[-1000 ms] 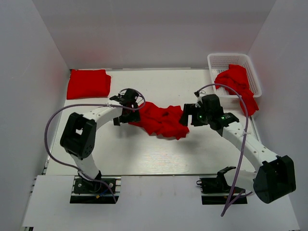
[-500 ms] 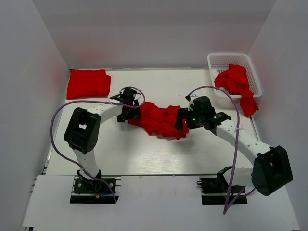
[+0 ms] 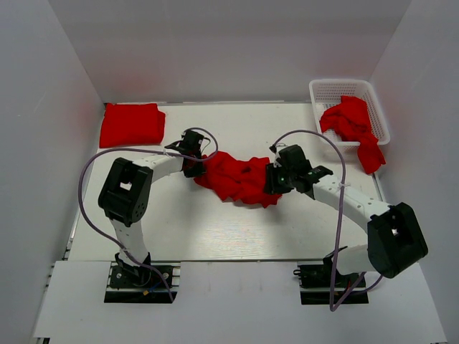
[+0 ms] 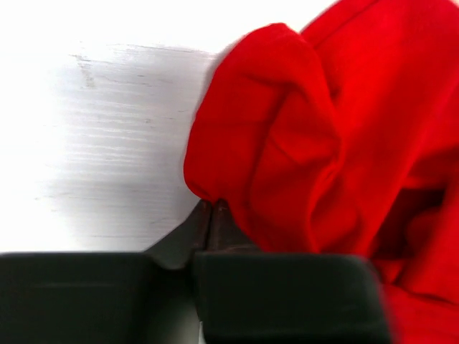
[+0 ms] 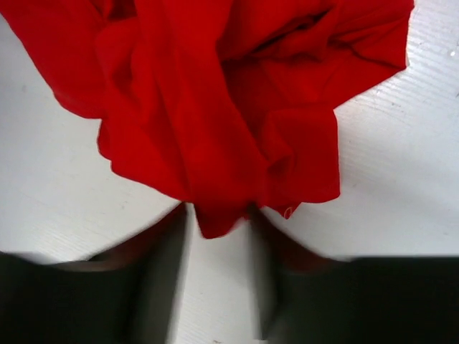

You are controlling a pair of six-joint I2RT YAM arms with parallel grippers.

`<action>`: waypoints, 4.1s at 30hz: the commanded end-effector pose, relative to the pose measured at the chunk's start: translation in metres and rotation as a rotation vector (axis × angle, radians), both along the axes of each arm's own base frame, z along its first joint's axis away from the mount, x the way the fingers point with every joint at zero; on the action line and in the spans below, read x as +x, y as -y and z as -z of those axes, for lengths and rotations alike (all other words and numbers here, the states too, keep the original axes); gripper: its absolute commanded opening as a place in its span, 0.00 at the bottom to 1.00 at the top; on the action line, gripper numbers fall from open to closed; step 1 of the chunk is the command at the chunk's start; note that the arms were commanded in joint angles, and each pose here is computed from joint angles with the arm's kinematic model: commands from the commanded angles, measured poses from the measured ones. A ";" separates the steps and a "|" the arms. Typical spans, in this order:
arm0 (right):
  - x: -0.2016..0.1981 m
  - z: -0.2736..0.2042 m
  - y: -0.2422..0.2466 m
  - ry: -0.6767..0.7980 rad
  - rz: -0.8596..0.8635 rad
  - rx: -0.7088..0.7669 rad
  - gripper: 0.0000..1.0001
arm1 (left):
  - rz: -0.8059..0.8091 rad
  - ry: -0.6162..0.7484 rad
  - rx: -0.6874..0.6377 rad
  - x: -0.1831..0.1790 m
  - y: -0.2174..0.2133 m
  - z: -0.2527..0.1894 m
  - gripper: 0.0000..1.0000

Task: Fold and stack the t-shirts
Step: Flatten out the tshirt

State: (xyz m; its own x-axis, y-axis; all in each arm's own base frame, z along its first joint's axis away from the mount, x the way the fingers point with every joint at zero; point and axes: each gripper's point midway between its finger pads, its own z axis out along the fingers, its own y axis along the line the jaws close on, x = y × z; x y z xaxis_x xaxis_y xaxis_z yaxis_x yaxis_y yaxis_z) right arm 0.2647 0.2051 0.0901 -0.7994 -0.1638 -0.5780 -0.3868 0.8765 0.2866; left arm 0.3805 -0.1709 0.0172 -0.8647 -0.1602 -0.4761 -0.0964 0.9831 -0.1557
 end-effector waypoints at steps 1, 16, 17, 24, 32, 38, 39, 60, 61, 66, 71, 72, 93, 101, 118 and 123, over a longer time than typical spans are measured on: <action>0.018 -0.017 -0.009 0.075 0.030 0.038 0.35 | 0.021 -0.086 0.005 -0.020 -0.002 0.024 0.00; 0.036 -0.082 0.051 0.289 0.405 0.004 0.00 | -0.099 0.344 -0.016 -0.024 -0.042 -0.120 0.00; 0.037 -0.093 0.061 0.331 0.446 0.000 0.00 | -0.109 0.364 -0.014 -0.026 -0.045 -0.130 0.00; 0.033 -0.188 0.126 0.558 0.699 -0.075 0.00 | -0.205 0.610 -0.036 -0.046 -0.078 -0.248 0.00; -0.003 -0.287 0.195 0.789 0.972 -0.064 0.00 | -0.403 0.898 -0.004 -0.084 -0.137 -0.384 0.00; -0.017 -0.346 0.194 0.931 0.870 0.042 0.00 | -0.345 1.017 -0.057 -0.095 -0.135 -0.428 0.00; -0.018 -0.352 0.192 0.938 0.856 0.045 0.00 | -0.321 1.023 -0.066 -0.096 -0.132 -0.431 0.00; 0.134 -0.506 0.136 1.273 0.826 -0.092 0.00 | -0.226 1.177 0.161 0.081 -0.075 -0.555 0.00; 0.141 -0.513 0.128 1.289 0.795 -0.084 0.00 | -0.227 1.205 0.167 0.082 -0.076 -0.564 0.00; 0.113 -0.546 0.134 1.335 0.756 -0.032 0.00 | -0.249 1.335 0.137 0.034 -0.095 -0.590 0.00; 0.090 -0.450 0.128 1.178 0.658 0.013 0.00 | -0.173 1.098 0.180 0.023 -0.092 -0.485 0.00; 0.083 -0.414 0.125 1.116 0.627 0.023 0.00 | -0.166 1.100 0.152 0.018 -0.088 -0.468 0.00; -0.050 -0.064 0.089 0.186 0.361 0.055 0.90 | -0.267 0.193 -0.091 -0.166 -0.095 -0.121 1.00; -0.028 -0.061 0.086 0.178 0.424 0.044 0.90 | -0.404 0.034 0.094 -0.143 -0.109 -0.093 1.00; -0.028 -0.002 0.123 0.010 0.652 -0.180 0.90 | -0.403 0.057 0.083 -0.103 -0.107 -0.035 0.66; -0.031 0.002 0.129 0.004 0.678 -0.185 0.90 | -0.384 0.015 0.118 -0.102 -0.107 -0.016 0.60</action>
State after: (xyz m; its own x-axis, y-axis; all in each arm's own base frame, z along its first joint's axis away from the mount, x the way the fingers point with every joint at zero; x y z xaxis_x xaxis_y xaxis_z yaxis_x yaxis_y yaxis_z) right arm 0.2325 0.0844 0.0852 -0.7794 0.2419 -0.5779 0.2129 0.9698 0.1188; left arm 0.2693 -0.0612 0.0377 -0.7476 -0.4249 -0.5104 -0.4749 0.8793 -0.0364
